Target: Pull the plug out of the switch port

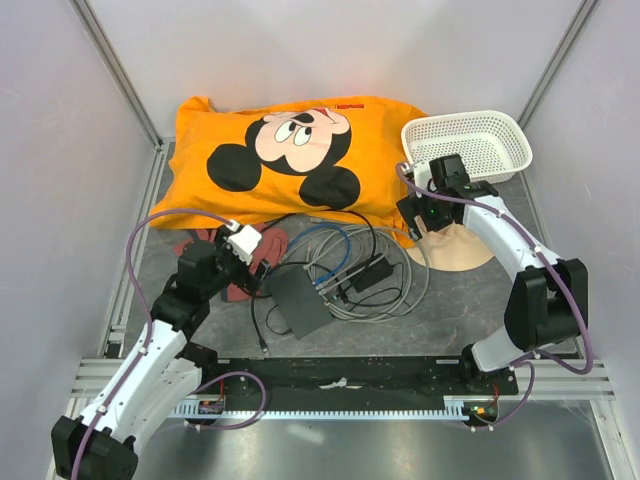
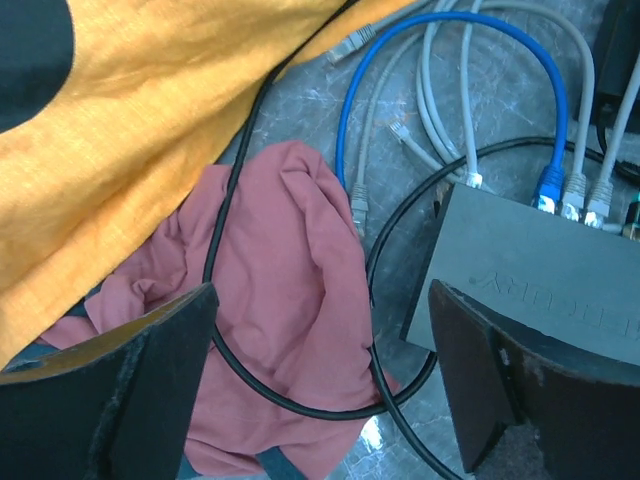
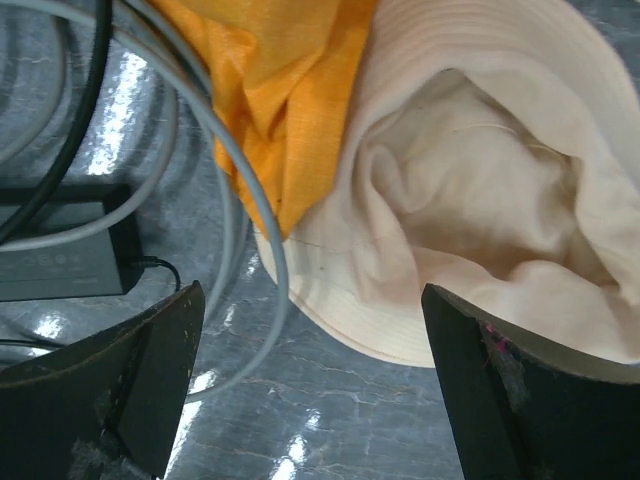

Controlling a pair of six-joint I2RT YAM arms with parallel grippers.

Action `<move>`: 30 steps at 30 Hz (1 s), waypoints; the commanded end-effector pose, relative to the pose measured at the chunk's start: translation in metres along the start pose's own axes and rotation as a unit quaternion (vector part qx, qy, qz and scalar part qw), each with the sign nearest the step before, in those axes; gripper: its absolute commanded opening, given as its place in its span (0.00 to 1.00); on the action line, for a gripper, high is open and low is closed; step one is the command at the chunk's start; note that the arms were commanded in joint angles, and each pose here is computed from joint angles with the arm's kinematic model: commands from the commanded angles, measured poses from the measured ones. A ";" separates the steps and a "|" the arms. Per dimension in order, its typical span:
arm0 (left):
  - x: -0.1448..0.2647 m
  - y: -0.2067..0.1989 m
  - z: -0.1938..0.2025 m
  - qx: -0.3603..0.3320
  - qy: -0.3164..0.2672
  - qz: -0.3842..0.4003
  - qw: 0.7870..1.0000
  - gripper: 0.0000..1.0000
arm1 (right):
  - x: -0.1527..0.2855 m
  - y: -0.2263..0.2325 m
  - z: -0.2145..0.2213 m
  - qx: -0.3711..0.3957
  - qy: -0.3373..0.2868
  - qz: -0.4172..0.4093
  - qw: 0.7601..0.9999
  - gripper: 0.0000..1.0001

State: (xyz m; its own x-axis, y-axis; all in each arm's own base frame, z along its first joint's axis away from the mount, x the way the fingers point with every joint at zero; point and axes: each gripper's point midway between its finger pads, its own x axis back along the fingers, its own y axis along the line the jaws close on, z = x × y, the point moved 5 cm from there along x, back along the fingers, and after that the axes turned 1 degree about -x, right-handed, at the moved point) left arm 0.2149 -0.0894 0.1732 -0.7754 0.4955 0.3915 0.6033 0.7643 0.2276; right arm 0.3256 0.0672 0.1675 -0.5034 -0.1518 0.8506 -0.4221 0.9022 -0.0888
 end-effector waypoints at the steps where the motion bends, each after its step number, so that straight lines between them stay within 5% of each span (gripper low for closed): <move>1: 0.004 -0.001 -0.005 -0.021 0.005 0.024 0.999 0.99 | 0.012 0.018 -0.025 -0.002 -0.038 -0.063 0.997 0.98; 8: 0.016 -0.002 0.009 0.012 0.069 0.011 0.997 0.99 | 0.041 0.107 -0.048 0.125 -0.050 -0.240 0.961 0.98; 14: 0.034 -0.002 -0.023 -0.035 0.058 0.058 0.996 0.99 | 0.065 0.177 -0.053 0.255 -0.034 -0.275 0.926 0.98; 18: 0.031 -0.001 0.007 -0.148 0.079 0.070 0.983 0.93 | 0.051 0.199 -0.052 0.250 -0.023 -0.288 0.924 0.98; 22: 0.028 -0.009 0.022 -0.169 0.075 0.091 0.979 0.89 | 0.049 0.210 -0.050 0.236 -0.025 -0.299 0.924 0.98; 26: 0.020 -0.016 0.053 -0.200 0.113 0.125 0.965 0.65 | 0.031 0.215 -0.044 0.231 0.000 -0.290 0.929 0.98; 28: 0.016 -0.017 0.062 -0.214 0.131 0.142 0.958 0.46 | 0.020 0.217 -0.045 0.215 0.007 -0.284 0.934 0.98; 29: 0.015 -0.019 0.068 -0.214 0.137 0.150 0.955 0.27 | 0.016 0.218 -0.044 0.213 0.009 -0.283 0.935 0.98; 30: 0.014 -0.020 0.070 -0.221 0.137 0.159 0.952 0.22 | 0.010 0.219 -0.045 0.210 0.010 -0.280 0.937 0.98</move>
State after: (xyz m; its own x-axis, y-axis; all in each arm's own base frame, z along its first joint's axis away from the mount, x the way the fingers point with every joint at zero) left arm 0.1794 -0.0689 0.1258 -0.5604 0.4828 0.6730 0.8186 0.4467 0.3611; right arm 0.2533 0.2714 0.1951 -0.0833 -0.5480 0.8323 -0.8990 0.4016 0.1745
